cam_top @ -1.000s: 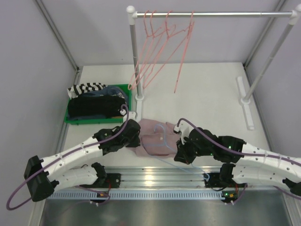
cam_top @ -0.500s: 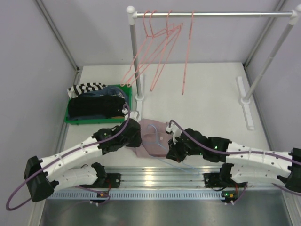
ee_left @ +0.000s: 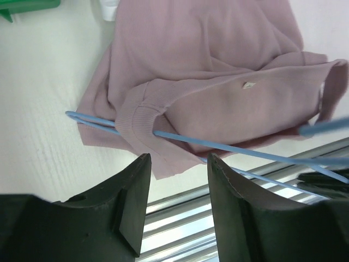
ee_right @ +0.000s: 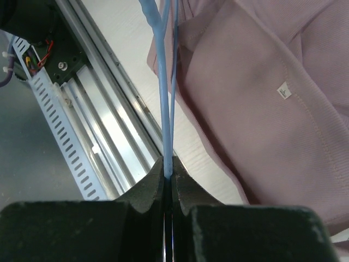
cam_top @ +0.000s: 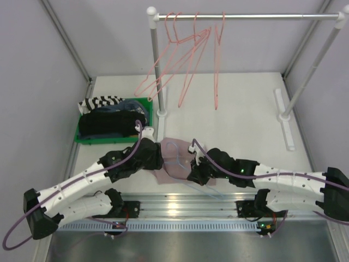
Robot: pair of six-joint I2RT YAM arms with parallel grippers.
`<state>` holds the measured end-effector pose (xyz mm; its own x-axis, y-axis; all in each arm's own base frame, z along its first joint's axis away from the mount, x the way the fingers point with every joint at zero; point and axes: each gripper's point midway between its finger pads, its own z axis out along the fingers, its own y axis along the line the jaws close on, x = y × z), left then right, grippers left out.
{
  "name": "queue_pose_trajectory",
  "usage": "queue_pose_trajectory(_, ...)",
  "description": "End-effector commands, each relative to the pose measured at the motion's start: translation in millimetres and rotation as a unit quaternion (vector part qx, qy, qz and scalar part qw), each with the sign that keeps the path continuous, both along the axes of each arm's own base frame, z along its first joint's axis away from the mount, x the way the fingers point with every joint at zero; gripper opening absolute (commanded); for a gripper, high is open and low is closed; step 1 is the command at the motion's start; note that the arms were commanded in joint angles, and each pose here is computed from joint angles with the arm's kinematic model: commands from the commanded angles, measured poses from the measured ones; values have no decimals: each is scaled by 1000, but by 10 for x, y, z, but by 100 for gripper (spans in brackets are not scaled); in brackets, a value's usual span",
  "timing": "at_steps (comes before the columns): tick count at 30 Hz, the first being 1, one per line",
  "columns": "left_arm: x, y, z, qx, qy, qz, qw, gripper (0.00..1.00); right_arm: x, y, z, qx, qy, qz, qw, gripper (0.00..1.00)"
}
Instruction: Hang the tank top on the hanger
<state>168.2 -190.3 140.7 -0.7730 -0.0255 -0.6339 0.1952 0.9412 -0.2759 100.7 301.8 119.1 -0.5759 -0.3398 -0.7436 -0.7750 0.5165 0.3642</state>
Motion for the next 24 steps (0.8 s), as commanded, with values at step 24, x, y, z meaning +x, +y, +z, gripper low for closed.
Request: queue_pose_trajectory(24, 265, -766, 366, -150, -108, -79, 980, 57, 282, 281, -82, 23, -23, 18, 999, 0)
